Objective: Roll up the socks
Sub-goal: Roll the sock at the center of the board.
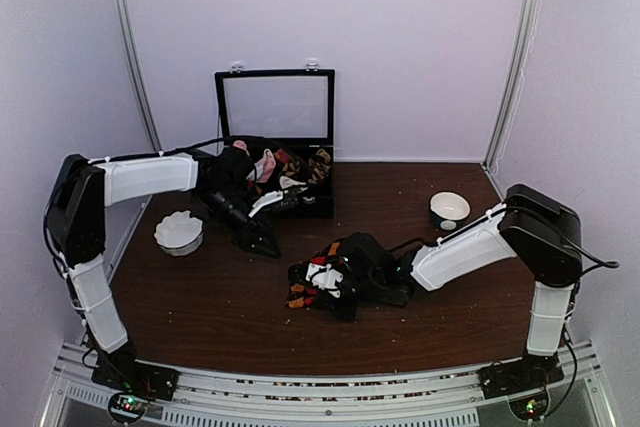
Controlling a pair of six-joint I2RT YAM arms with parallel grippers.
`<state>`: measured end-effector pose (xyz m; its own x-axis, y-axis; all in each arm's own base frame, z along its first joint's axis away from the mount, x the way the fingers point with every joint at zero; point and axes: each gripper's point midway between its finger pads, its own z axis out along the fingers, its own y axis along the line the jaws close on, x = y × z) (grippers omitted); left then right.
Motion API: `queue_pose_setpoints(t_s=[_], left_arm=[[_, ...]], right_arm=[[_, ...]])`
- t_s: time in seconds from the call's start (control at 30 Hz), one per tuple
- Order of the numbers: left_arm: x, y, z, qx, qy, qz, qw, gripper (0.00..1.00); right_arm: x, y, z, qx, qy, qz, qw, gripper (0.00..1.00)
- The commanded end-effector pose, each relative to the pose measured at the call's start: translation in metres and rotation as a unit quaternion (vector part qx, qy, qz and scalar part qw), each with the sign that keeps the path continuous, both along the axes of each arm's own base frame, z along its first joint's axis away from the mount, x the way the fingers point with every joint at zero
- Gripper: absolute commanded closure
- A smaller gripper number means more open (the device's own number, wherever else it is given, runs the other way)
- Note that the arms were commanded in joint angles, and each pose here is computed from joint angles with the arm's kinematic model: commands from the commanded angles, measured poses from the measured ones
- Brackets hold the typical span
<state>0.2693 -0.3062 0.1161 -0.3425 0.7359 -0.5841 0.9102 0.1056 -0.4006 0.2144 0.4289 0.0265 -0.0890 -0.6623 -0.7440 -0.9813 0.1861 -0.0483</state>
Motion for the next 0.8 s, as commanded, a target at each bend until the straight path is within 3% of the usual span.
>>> queue_pose_setpoints(t_s=[0.0, 0.2, 0.3, 0.57, 0.67, 0.77], left_arm=[[-0.007, -0.002, 0.011, -0.045, -0.056, -0.043, 0.996, 0.68], [-0.027, 0.008, -0.014, -0.038, -0.062, -0.075, 0.995, 0.69], [-0.038, 0.004, -0.017, -0.036, -0.084, -0.097, 0.991, 0.68], [-0.053, -0.022, -0.064, 0.066, -0.136, -0.146, 0.978, 0.74], [-0.045, -0.028, -0.076, 0.083, -0.136, -0.144, 0.977, 0.81], [-0.042, -0.033, -0.081, 0.086, -0.141, -0.147, 0.975, 0.81]], right_arm=[[-0.026, -0.029, -0.045, -0.07, 0.195, -0.048, 0.977, 1.0], [-0.018, -0.031, -0.057, -0.068, 0.382, -0.128, 0.913, 1.0], [-0.014, -0.035, -0.063, -0.056, 0.433, -0.158, 0.886, 1.0], [-0.01, -0.048, -0.079, -0.06, 0.486, -0.218, 0.844, 1.0], [-0.015, -0.054, -0.085, -0.072, 0.494, -0.224, 0.837, 1.0], [-0.018, -0.058, -0.088, -0.08, 0.496, -0.226, 0.835, 1.0]])
